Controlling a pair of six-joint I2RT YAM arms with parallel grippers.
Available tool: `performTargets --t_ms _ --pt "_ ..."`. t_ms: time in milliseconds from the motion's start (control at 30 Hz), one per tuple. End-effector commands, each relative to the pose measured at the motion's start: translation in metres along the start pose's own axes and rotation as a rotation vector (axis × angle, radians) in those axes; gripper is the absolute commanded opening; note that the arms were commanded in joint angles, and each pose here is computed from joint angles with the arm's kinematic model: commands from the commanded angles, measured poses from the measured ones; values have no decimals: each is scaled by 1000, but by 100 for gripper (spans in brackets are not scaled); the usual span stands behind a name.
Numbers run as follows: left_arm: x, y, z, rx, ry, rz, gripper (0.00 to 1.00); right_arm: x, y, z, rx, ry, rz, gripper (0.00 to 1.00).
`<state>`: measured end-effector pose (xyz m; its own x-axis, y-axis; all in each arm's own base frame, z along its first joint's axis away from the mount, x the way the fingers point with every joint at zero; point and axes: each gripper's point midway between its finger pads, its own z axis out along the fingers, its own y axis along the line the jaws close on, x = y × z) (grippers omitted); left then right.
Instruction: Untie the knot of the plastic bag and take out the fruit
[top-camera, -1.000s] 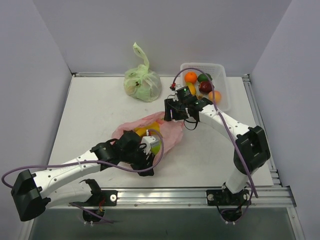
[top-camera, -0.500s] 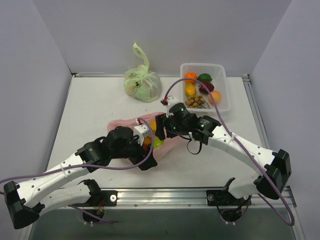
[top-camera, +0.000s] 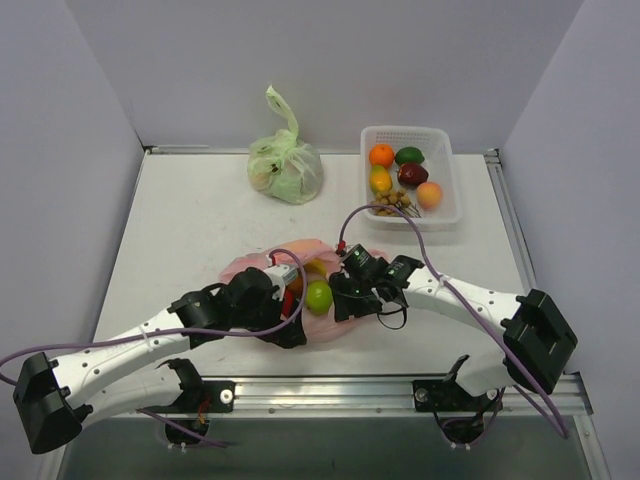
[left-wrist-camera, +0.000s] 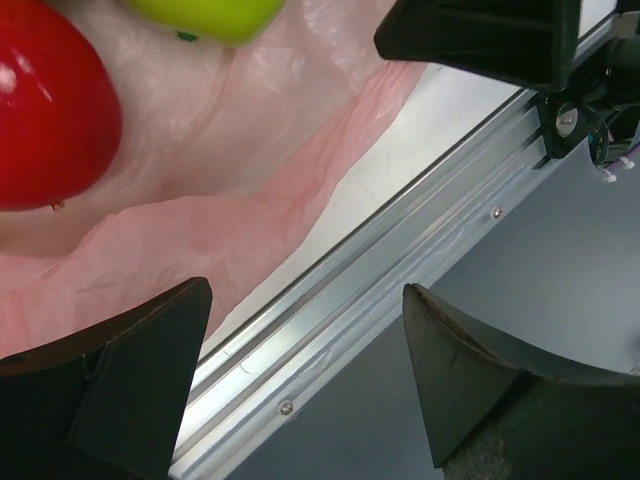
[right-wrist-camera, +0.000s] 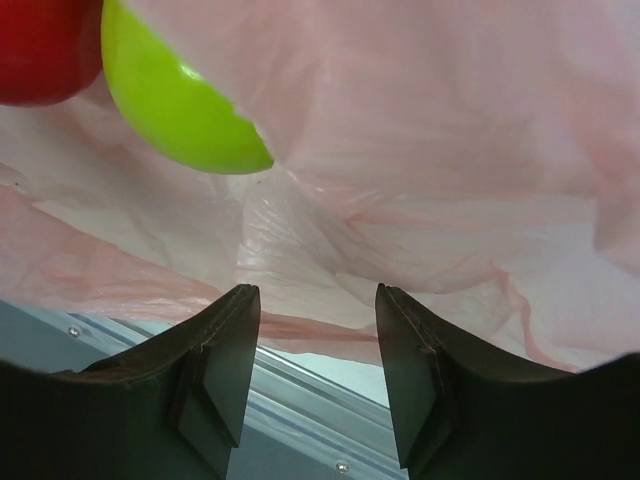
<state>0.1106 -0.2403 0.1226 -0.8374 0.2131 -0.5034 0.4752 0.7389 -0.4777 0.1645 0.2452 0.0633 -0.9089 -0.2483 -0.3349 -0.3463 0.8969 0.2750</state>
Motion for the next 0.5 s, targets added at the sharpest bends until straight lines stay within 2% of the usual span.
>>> performTargets --t_ms 0,100,233,267,300,467 --pt "-10 -9 -6 15 -30 -56 88 -9 7 -11 -8 -5 2 50" --pt "-25 -22 -19 46 -73 -42 88 -27 16 -29 -4 -74 -59 54" --pt "-76 -50 -60 87 -246 -7 90 -52 33 -57 -14 -181 -132 66" --pt "-86 -45 -68 49 -293 -6 90 -61 39 -65 -20 -212 -143 70" --pt "-94 -47 -77 46 -324 1 90 -65 41 -69 -21 -226 -168 78" --pt "-148 -21 -133 -149 -551 -4 98 -86 54 -76 -22 -265 -238 89"
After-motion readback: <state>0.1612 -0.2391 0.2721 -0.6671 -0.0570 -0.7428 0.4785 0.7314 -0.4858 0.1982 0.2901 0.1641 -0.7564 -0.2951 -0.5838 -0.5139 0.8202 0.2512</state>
